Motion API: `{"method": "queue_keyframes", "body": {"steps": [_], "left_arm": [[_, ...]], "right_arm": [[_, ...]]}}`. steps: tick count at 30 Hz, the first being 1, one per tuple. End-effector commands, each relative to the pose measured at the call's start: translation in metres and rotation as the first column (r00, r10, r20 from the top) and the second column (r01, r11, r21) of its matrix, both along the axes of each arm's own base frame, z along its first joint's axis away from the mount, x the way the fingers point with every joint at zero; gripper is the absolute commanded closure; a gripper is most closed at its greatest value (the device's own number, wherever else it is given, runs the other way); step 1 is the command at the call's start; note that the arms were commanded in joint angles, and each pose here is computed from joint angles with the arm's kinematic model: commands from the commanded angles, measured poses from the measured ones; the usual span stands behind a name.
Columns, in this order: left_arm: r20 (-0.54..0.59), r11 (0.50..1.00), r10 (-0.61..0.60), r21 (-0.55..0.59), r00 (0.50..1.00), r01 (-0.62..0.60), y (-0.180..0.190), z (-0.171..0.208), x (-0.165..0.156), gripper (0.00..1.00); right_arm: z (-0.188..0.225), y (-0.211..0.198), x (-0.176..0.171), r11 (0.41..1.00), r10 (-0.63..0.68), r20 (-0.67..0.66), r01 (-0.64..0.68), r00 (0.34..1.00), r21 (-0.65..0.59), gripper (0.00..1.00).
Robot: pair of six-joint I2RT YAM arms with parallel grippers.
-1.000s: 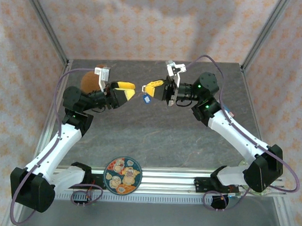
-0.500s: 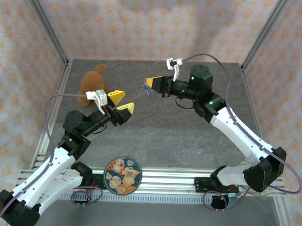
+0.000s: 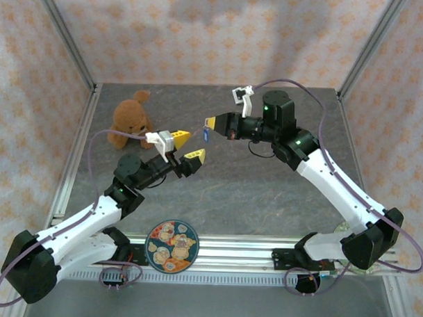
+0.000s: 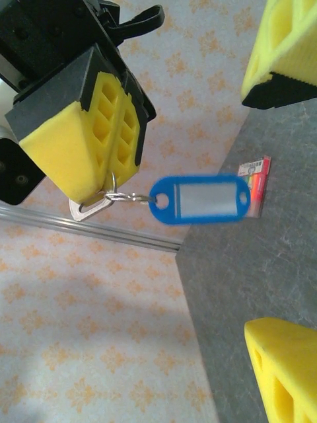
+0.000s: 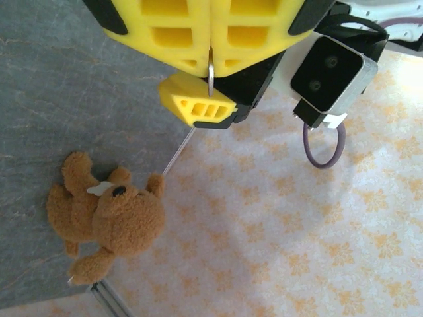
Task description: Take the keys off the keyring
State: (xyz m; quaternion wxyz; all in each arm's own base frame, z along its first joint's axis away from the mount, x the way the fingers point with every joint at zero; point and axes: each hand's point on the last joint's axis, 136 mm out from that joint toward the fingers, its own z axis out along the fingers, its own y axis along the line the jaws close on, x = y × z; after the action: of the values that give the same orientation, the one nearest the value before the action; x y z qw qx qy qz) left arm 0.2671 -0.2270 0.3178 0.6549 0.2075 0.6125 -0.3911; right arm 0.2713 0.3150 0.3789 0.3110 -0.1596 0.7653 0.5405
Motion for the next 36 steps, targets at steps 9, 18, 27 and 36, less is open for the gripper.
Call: {"method": "queue_keyframes", "body": {"steps": [9,18,27,36], "left_arm": [[0.199,1.0,0.001,-0.026,0.98,0.004,-0.009,0.046,0.002,0.17],[0.242,1.0,0.002,0.008,0.97,-0.004,-0.011,0.057,0.004,0.24],[0.261,1.0,-0.006,0.003,0.965,0.005,-0.011,0.066,0.0,0.52],[0.289,1.0,0.013,-0.003,0.957,-0.013,-0.006,0.076,-0.004,0.63]], "right_arm": [[0.013,0.021,-0.033,0.984,0.161,0.038,-0.163,0.986,0.072,1.0],[0.026,0.03,-0.045,0.966,0.223,0.06,-0.229,0.973,0.123,1.0],[0.035,0.026,-0.052,0.957,0.228,0.076,-0.238,0.971,0.165,1.0],[0.039,0.024,-0.054,0.954,0.226,0.078,-0.237,0.971,0.186,1.0]]}}
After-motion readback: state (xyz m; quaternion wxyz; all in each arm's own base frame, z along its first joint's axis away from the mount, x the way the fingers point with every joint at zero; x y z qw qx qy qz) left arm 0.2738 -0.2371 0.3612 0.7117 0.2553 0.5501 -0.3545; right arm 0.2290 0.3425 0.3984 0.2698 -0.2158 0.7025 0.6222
